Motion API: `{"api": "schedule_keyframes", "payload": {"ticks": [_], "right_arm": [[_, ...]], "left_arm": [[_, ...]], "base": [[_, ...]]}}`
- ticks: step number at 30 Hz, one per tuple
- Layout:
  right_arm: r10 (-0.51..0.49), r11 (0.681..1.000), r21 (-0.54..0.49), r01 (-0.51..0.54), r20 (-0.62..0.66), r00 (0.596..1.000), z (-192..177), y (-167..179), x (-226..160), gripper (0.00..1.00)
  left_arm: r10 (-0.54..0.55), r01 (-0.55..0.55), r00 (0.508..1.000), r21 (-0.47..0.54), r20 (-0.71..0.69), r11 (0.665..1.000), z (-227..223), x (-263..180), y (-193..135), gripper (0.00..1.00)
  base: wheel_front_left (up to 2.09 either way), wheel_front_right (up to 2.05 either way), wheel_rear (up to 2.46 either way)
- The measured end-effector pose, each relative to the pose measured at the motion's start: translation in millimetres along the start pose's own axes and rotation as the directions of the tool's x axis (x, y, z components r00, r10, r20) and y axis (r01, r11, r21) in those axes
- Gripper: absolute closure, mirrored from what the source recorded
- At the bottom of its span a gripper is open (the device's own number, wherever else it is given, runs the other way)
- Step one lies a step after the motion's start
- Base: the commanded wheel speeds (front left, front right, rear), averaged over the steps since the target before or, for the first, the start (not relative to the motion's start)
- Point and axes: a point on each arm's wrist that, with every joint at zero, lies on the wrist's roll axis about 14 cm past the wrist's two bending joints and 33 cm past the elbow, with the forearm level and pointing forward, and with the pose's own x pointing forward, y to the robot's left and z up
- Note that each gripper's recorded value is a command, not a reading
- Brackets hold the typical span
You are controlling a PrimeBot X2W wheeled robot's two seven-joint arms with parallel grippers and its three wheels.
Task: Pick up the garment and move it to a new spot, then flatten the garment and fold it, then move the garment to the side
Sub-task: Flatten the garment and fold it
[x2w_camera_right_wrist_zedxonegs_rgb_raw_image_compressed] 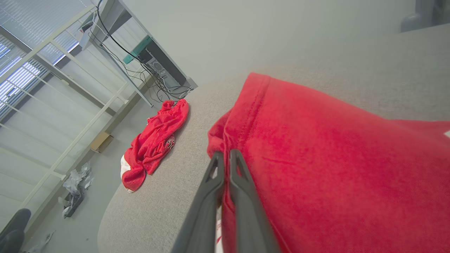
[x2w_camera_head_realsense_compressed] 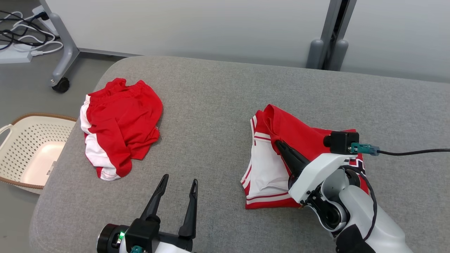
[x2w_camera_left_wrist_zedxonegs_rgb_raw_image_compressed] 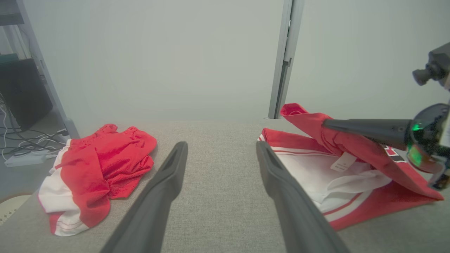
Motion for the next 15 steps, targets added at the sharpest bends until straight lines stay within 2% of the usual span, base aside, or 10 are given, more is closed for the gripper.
{"api": "schedule_keyframes", "payload": {"ticks": [15], "right_arm": [[-0.002, 0.999, 0.033, 0.004, -0.061, 0.998, -25.5, 0.1, 18.5, 1.0]], "left_arm": [[0.013, -0.013, 1.0, 0.003, -0.016, 1.0, -4.4, -2.2, 3.3, 0.0]], "base": [[0.0, 0.0, 0.0]]}}
